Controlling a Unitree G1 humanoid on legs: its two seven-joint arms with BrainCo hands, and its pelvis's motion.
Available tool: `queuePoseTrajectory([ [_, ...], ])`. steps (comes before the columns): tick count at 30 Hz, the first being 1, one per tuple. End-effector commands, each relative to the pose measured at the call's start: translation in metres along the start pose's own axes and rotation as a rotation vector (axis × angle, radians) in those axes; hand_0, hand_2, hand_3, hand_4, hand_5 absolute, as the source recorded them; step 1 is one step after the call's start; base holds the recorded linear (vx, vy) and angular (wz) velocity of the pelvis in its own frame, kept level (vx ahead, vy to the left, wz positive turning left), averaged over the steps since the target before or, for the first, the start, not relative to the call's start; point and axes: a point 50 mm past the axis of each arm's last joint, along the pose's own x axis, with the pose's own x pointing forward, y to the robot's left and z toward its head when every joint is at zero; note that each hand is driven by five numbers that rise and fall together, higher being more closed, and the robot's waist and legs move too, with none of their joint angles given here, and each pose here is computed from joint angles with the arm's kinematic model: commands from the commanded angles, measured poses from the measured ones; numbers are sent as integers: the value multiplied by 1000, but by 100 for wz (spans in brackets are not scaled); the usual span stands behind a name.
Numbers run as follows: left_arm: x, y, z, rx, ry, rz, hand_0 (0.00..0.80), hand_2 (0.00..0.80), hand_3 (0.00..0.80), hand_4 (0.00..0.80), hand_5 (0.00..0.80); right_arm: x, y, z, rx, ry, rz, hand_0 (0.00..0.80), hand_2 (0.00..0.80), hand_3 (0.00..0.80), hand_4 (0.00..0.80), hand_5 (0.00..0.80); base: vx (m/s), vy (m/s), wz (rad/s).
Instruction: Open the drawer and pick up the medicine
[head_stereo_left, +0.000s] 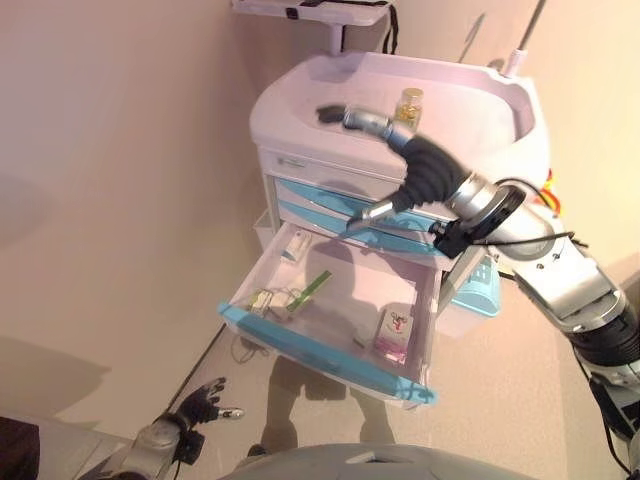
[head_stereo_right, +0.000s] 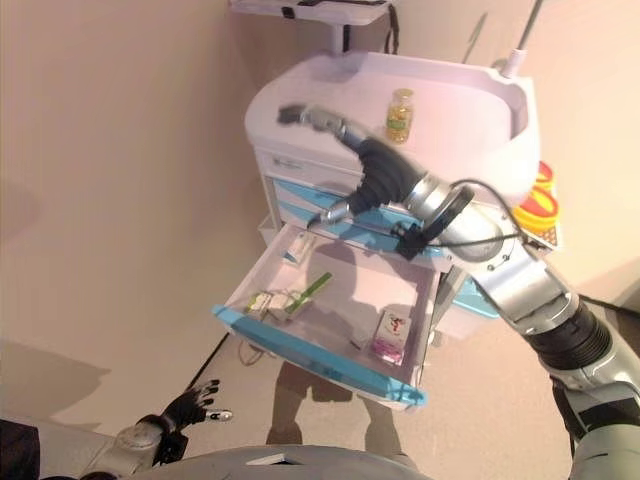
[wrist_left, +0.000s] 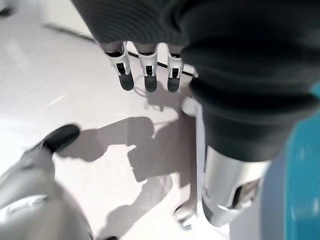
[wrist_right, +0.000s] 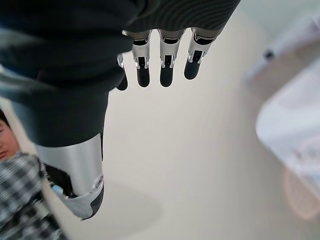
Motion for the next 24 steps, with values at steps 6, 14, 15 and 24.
queuePoseTrajectory([
  [6, 19, 8, 65, 597, -140, -49, 0, 0, 0, 0, 0, 4, 62, 25, 588, -153, 477, 0, 0, 0, 0, 0, -20, -3, -15],
  [14, 23, 21, 123, 706, -306, 40, 0, 0, 0, 0, 0, -3, 131, -2, 987, -73, 653, 0, 0, 0, 0, 0, 6, -30, -15],
  [15, 22, 24, 134, 713, -346, 63, 0, 0, 0, 0, 0, -6, 139, -7, 1034, -43, 644, 0, 0, 0, 0, 0, 21, -30, -20],
  [24, 5, 58, 182, 589, -540, 251, 0, 0, 0, 0, 0, -45, 167, -28, 1246, 34, 594, 0, 0, 0, 0, 0, 14, -16, -19],
])
